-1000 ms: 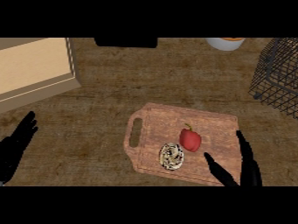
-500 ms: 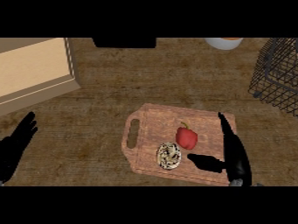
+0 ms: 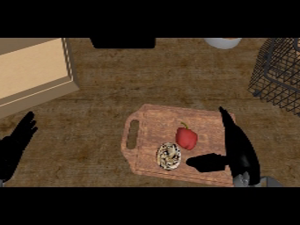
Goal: Pick the bell pepper from the cutting board and place it in the tiered basket
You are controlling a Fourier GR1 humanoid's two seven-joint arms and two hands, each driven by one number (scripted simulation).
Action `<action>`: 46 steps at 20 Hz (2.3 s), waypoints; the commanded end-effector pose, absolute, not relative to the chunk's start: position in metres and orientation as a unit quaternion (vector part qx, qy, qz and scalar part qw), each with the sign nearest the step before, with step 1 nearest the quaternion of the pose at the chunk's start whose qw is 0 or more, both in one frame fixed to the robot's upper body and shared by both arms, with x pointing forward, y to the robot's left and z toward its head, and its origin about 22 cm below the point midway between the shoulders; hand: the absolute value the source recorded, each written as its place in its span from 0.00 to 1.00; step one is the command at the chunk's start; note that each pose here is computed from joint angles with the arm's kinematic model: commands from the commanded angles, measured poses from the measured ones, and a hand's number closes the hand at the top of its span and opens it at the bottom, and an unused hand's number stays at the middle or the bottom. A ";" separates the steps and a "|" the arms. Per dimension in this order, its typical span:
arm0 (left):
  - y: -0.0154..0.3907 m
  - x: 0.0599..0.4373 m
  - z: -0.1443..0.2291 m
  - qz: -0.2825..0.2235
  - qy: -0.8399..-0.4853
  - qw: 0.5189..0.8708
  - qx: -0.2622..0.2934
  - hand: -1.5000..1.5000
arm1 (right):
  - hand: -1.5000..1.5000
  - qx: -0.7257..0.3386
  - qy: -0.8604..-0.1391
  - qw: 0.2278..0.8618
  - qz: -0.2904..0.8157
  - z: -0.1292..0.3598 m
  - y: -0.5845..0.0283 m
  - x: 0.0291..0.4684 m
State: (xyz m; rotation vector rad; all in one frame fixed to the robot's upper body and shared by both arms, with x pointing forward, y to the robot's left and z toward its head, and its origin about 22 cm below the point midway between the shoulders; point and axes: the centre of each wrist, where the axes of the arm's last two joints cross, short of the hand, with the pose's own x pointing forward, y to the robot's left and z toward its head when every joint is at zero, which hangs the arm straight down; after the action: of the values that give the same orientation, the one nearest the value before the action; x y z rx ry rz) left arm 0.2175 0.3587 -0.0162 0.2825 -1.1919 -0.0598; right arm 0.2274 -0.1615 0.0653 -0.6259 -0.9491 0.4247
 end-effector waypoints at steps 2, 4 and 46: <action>0.354 0.214 -0.018 -0.033 -0.559 0.816 0.141 0.50 | 0.00 -0.301 -0.381 0.858 0.169 0.084 -0.156 0.220; 0.357 0.209 -0.028 -0.023 -0.562 0.816 0.132 0.50 | 0.00 -0.292 -0.385 0.859 0.169 0.087 -0.169 0.219; 0.367 0.207 -0.019 -0.036 -0.558 0.820 0.124 0.50 | 0.00 -0.230 -0.407 0.865 0.182 -0.010 -0.129 0.251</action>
State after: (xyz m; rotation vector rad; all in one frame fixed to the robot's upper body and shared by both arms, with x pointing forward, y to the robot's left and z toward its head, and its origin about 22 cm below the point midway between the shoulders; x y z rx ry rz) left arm 0.2177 0.3621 -0.0172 0.2821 -1.1957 -0.0635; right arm 0.2548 -0.1402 -0.0047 -0.5216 -0.8592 0.3495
